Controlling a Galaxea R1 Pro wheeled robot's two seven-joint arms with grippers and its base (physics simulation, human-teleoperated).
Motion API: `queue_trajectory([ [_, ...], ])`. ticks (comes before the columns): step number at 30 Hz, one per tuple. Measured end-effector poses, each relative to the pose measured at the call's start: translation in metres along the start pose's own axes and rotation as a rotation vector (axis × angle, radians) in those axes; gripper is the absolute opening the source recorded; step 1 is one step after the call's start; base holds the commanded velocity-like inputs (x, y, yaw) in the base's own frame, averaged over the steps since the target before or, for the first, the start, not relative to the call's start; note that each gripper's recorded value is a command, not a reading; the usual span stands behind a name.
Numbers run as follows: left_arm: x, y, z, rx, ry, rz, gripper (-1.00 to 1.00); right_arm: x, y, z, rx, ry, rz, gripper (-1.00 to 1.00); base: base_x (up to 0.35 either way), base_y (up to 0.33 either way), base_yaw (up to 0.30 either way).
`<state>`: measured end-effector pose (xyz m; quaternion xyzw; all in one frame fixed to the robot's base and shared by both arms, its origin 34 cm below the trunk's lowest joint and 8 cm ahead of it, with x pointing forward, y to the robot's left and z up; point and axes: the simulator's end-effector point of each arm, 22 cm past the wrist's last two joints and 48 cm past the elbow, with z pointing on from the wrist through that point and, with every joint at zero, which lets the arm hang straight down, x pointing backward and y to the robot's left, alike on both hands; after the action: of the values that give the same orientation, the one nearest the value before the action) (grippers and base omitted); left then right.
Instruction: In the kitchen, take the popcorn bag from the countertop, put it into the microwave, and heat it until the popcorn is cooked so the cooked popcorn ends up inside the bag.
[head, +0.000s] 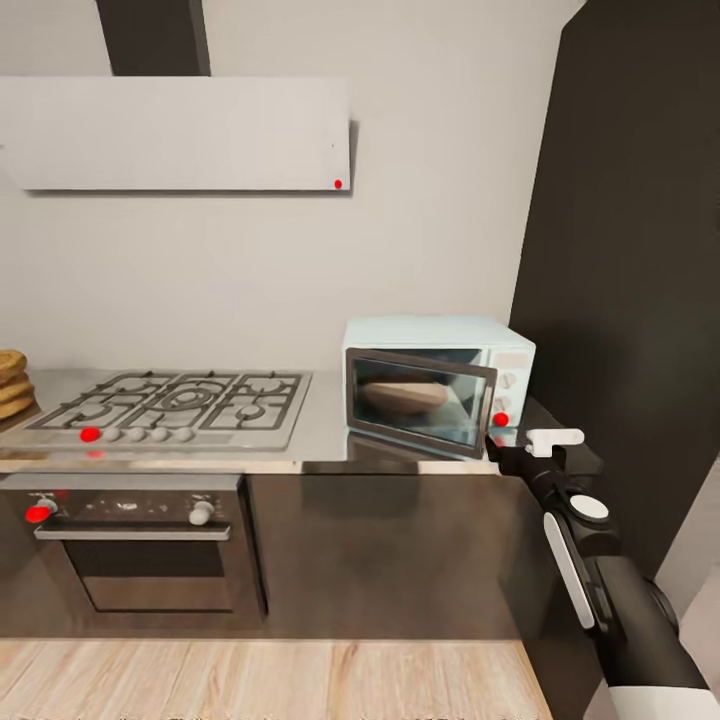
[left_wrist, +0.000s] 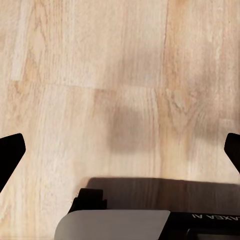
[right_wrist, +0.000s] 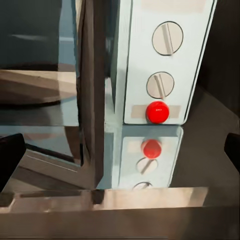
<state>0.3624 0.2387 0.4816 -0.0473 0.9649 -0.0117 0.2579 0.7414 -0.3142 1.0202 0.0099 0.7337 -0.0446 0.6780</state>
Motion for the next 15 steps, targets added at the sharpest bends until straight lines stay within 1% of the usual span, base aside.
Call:
queue_trajectory([
  [3,0.000,0.000,0.000,0.000,0.000,0.002,1.00,-0.008,0.002,-0.003,-0.004,-0.017,-0.003,1.00,-0.109,-0.232,0.000],
  [6,0.000,0.000,0.000,0.000,0.000,0.000,1.00,-0.011,0.003,-0.004,-0.008,-0.025,-0.005,1.00,-0.030,-0.064,0.000],
  [8,0.000,0.000,0.000,-0.001,0.000,0.001,1.00,-0.012,0.008,-0.004,-0.021,-0.027,-0.008,1.00,-0.006,-0.027,0.000],
  [12,0.000,0.000,0.000,-0.001,0.000,0.001,1.00,-0.013,0.011,-0.004,-0.039,-0.029,-0.007,1.00,-0.001,-0.216,0.000],
  [15,0.000,0.000,0.000,-0.002,0.000,0.000,1.00,-0.016,0.008,-0.005,-0.031,-0.041,-0.002,1.00,0.000,-0.081,0.000],
])
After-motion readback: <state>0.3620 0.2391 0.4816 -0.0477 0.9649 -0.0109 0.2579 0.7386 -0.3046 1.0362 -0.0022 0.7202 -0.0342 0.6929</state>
